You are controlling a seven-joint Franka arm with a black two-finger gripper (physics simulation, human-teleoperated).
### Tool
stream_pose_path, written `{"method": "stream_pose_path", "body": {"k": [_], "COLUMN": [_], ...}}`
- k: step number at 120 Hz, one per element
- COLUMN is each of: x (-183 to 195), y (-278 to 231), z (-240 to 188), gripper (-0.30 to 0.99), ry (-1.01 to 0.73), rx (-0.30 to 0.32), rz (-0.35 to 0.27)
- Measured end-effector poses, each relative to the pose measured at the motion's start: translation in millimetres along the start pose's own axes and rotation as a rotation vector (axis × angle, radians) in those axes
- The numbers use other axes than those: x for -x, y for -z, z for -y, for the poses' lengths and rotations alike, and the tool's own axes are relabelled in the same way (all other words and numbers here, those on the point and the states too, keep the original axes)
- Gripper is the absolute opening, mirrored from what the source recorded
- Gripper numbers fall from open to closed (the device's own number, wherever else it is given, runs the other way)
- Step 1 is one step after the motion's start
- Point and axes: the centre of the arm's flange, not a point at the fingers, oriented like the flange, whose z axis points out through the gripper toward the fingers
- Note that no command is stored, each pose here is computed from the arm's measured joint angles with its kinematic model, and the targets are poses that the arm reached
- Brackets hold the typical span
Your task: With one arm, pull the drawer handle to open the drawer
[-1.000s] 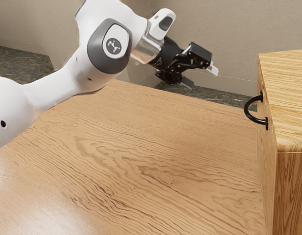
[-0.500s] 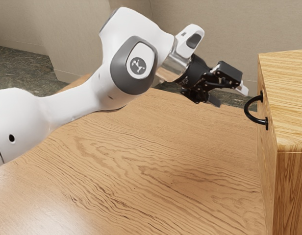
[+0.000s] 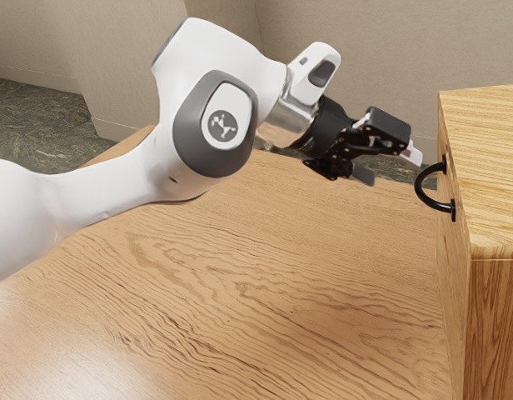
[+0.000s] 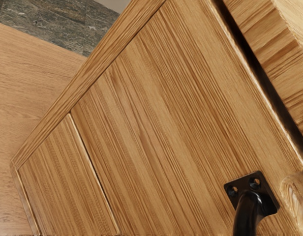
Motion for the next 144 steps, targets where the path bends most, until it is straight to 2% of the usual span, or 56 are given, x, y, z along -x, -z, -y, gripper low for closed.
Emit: {"method": "stream_pose_path", "body": {"k": [43,78,119,144], "x": [17,20,39,68], "y": [-17,-31,28,51], "z": [-16,-3,41,48], "gripper": [0.67,0.67,0.67,0.67], "ry": [-0.022,-0.003,0.067,0.094], "rx": [0.012,-0.004,-0.048,-0.039], "rz": [0.029,0.048,0.014,0.000]}}
